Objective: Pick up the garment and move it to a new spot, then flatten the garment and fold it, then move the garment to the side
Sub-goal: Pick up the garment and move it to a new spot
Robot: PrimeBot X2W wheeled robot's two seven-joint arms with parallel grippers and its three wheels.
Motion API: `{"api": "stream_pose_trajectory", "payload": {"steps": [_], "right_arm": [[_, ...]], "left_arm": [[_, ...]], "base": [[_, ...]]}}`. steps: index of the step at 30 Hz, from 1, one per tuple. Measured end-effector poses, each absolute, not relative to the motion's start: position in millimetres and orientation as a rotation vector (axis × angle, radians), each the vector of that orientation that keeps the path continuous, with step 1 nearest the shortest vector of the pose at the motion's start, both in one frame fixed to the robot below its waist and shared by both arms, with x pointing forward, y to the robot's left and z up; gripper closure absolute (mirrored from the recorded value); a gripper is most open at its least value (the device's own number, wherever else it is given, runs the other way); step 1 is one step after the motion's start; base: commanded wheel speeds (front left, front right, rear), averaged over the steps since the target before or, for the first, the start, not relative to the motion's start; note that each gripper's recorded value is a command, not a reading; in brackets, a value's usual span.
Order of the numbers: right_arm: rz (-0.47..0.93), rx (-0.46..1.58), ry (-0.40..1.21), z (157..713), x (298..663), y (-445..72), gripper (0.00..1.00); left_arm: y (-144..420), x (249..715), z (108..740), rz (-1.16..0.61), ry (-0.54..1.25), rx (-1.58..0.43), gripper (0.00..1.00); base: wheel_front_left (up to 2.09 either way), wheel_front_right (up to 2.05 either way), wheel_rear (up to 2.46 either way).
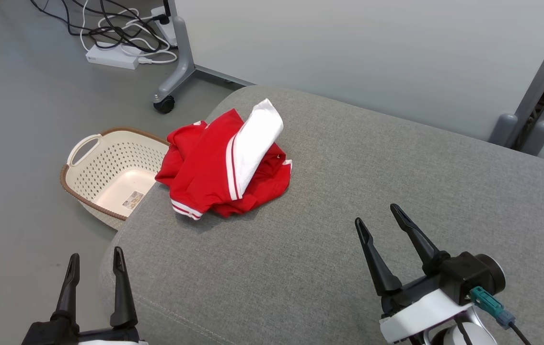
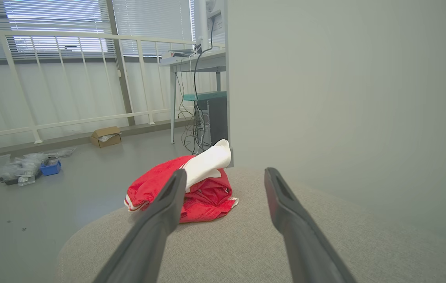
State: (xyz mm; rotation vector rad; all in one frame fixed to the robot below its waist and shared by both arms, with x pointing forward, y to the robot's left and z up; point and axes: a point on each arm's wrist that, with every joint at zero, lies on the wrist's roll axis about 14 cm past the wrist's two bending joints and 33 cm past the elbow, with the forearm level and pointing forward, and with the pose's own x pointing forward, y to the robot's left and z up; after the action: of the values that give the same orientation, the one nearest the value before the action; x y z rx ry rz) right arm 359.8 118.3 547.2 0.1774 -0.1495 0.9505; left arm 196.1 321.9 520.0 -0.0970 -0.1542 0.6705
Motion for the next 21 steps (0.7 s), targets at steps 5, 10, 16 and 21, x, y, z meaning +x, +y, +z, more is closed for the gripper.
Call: {"api": "stream_pose_trajectory", "payload": {"steps": [5, 10, 16, 21], "right_arm": [[0.942, 0.171, -0.15, 546.1, 361.3, 115.9, 0.0], [0.931, 0.147, -0.145, 539.1, 367.1, 113.5, 0.0], [0.895, 0.134, -0.142, 530.0, 380.0, 104.0, 0.0], [0.878, 0.13, -0.149, 523.1, 391.3, 100.0, 0.0]], "left_arm": [[323.4, 195.7, 519.7, 0.669, -0.153, -0.095, 0.0], [319.0, 208.9, 515.5, 0.603, -0.135, -0.096, 0.0], [327.8, 238.6, 529.3, 0.477, -0.146, -0.033, 0.0], [340.6, 283.0, 528.3, 0.364, -0.036, 0.023, 0.0]], "base": [[0.0, 0.0, 0.0], [0.0, 0.0, 0.0], [0.0, 0.0, 0.0], [0.0, 0.0, 0.0]]}}
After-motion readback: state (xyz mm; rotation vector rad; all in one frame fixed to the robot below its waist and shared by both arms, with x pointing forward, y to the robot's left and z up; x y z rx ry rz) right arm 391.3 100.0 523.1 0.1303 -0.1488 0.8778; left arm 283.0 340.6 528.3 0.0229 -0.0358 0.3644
